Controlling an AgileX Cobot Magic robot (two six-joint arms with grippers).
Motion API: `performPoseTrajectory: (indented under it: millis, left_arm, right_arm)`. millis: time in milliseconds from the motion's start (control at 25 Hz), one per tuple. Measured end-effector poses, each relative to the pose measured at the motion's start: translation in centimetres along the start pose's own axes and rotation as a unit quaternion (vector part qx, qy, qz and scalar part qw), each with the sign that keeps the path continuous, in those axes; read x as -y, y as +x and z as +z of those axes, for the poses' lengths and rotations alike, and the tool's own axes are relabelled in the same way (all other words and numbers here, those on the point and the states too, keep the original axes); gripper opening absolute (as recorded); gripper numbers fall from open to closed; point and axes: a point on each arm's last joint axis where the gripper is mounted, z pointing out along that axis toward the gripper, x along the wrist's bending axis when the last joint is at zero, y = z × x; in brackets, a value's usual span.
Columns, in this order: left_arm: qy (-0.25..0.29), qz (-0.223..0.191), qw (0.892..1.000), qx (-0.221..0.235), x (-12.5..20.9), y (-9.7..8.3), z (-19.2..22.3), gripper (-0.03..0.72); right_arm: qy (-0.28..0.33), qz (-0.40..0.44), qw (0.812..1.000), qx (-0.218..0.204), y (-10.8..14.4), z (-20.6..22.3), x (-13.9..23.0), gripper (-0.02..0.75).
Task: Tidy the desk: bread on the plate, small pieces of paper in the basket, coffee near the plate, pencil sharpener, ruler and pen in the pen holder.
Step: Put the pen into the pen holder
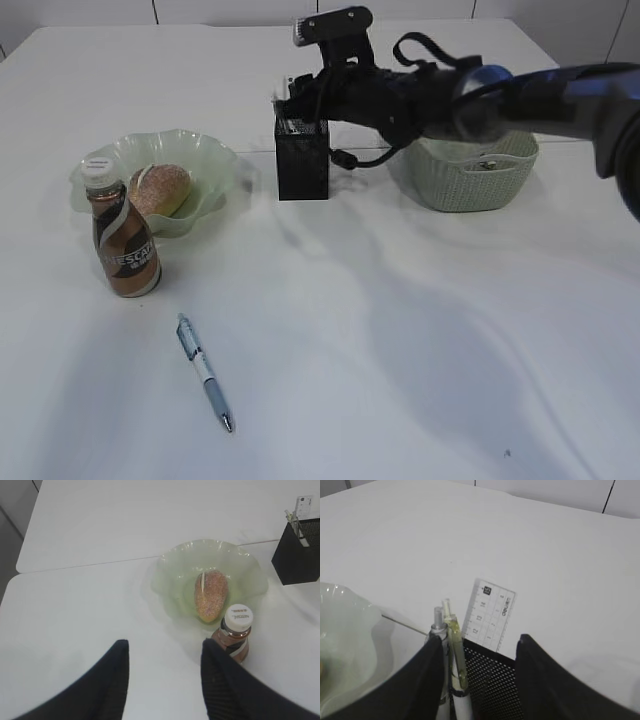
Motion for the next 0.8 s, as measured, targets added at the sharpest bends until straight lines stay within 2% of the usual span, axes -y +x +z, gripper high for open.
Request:
performPoseTrajectory:
  millis: [240,320,480,600,680,760,800]
  left_arm:
    - [0.000,0.000,1.000,0.000,0.0,0.0,0.0,0.330]
    - [-0.001,0.000,1.000,0.000,0.0,0.0,0.0,0.330]
    - [0.000,0.000,1.000,0.000,0.0,0.0,0.0,0.330]
    - [0.000,-0.001,1.000,0.001,0.0,0.0,0.0,0.330]
    - [0.000,-0.002,1.000,0.002,0.0,0.0,0.0,0.330]
    - [0.000,-0.003,1.000,0.002,0.0,0.0,0.0,0.330]
    - [0.001,-0.003,1.000,0.002,0.0,0.0,0.0,0.330]
  right_arm:
    - [0.034,-0.001,0.999,0.009,-0.5,-2.4,-3.6,0.384]
    - [0.075,0.002,0.997,0.015,-0.8,-4.2,-5.4,0.384]
    - [0.118,0.021,0.993,0.017,-0.9,-6.0,-6.7,0.384]
    - [0.188,0.050,0.981,0.011,-0.8,-8.3,-7.7,0.384]
    - [0.202,0.053,0.978,0.011,-0.8,-8.8,-7.9,0.384]
    - [0.271,0.067,0.960,0.003,-0.6,-10.2,-7.6,0.384]
    - [0.271,0.067,0.960,0.003,-0.6,-10.2,-7.6,0.384]
